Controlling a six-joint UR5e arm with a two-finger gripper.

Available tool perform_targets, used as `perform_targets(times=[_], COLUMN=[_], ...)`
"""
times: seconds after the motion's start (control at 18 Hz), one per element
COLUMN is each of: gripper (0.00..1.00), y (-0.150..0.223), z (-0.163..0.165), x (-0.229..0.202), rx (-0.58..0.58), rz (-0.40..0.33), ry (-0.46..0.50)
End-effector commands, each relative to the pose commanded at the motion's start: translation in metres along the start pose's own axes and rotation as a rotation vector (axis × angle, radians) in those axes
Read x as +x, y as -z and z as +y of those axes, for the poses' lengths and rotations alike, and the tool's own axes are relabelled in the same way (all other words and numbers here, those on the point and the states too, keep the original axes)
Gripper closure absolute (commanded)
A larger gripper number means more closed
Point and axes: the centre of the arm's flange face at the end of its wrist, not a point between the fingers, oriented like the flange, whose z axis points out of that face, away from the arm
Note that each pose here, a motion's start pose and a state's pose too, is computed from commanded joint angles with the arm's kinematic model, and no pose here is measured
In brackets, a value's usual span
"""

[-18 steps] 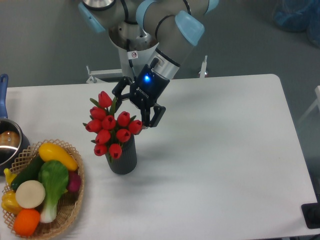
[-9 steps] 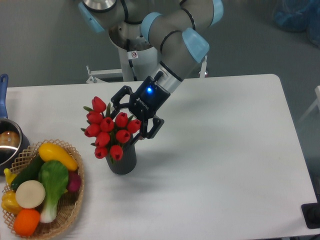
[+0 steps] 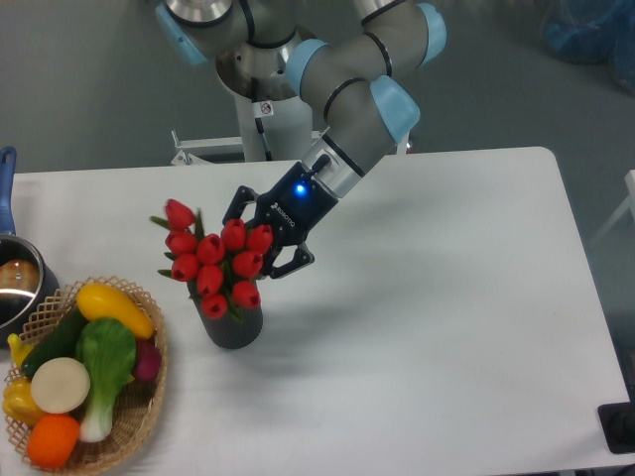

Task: Pick up the flowers from the vase
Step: 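Close the gripper on the tulip bouquet stems, then lift the tulip bouquet up out of the grey vase and away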

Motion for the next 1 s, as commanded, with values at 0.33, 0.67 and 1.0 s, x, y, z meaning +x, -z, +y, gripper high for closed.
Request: perform_targets(times=[0.33, 0.67, 1.0], gripper=[0.94, 0.94, 0.94], y=[0.008, 0.03, 0.059], z=[-0.012, -0.046, -0.09], x=[0.006, 0.007, 0.005], rx=[0.045, 0.114, 0.149], rz=[-0.001, -0.016, -0.05], ry=[0.025, 0.098, 0.217])
